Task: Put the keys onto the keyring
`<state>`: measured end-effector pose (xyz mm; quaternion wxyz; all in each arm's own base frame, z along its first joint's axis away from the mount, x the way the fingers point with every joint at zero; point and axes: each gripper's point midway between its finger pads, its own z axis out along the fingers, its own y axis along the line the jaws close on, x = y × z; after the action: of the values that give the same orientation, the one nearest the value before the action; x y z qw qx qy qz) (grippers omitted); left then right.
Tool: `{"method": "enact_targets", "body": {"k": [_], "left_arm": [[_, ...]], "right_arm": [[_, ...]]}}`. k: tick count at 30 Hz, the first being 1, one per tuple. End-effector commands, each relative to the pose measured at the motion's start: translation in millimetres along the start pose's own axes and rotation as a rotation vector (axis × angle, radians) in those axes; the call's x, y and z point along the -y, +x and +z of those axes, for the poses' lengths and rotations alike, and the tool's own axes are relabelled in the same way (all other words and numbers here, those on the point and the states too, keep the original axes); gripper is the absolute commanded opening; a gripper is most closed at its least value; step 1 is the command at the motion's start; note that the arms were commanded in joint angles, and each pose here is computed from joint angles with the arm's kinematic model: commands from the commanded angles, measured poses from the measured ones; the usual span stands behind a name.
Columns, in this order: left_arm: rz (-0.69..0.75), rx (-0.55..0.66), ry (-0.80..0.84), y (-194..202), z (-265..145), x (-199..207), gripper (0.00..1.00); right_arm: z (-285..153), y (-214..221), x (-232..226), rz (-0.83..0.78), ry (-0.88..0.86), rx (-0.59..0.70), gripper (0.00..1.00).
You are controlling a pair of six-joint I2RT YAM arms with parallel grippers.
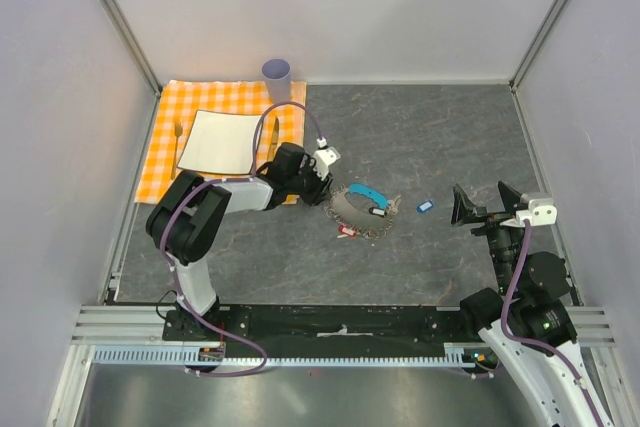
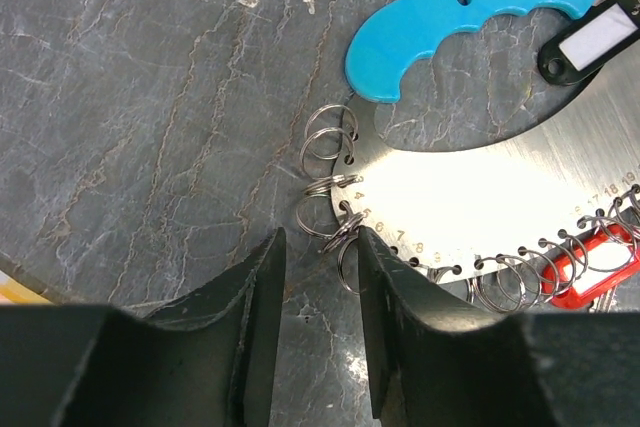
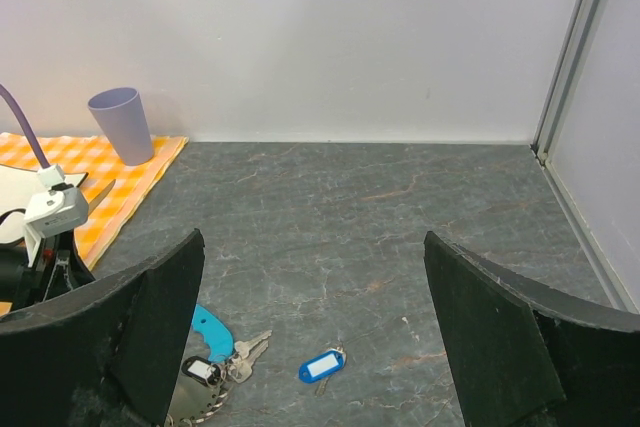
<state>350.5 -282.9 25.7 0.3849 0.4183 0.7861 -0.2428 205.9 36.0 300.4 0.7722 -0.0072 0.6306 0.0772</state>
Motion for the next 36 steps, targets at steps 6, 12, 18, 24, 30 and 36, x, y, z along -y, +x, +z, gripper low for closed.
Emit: {"method": "enact_targets", "body": {"k": [6, 12, 18, 24, 30, 36], "left_arm": [[0.041, 0.032, 0.07, -14, 7, 10, 0.27], [-0.034, 0.014, 0.073, -2, -1, 19, 0.07], [-0.123, 0.058, 0.019, 1, -31, 29, 0.02], [-0.13, 0.108, -0.048, 9, -60, 46, 0.02], [-0.086, 0.208, -0.017, -2, -79, 62, 0.02], [0.067, 0.389, -0.017, -24, -102, 76, 0.02]], "right_arm": [[3, -4, -4, -0.003, -0.017, 0.02, 0.98], [4, -3, -4, -0.004, -0.016, 0.015, 0.98], [4, -3, -6, 0.001, -0.025, 0.017, 0.98], [4, -3, -7, 0.0, -0.033, 0.014, 0.98], [6, 1, -9, -0.001, -0.038, -0.006, 0.98], [13, 7, -7, 0.006, -0.009, -0.059, 0.98]]}}
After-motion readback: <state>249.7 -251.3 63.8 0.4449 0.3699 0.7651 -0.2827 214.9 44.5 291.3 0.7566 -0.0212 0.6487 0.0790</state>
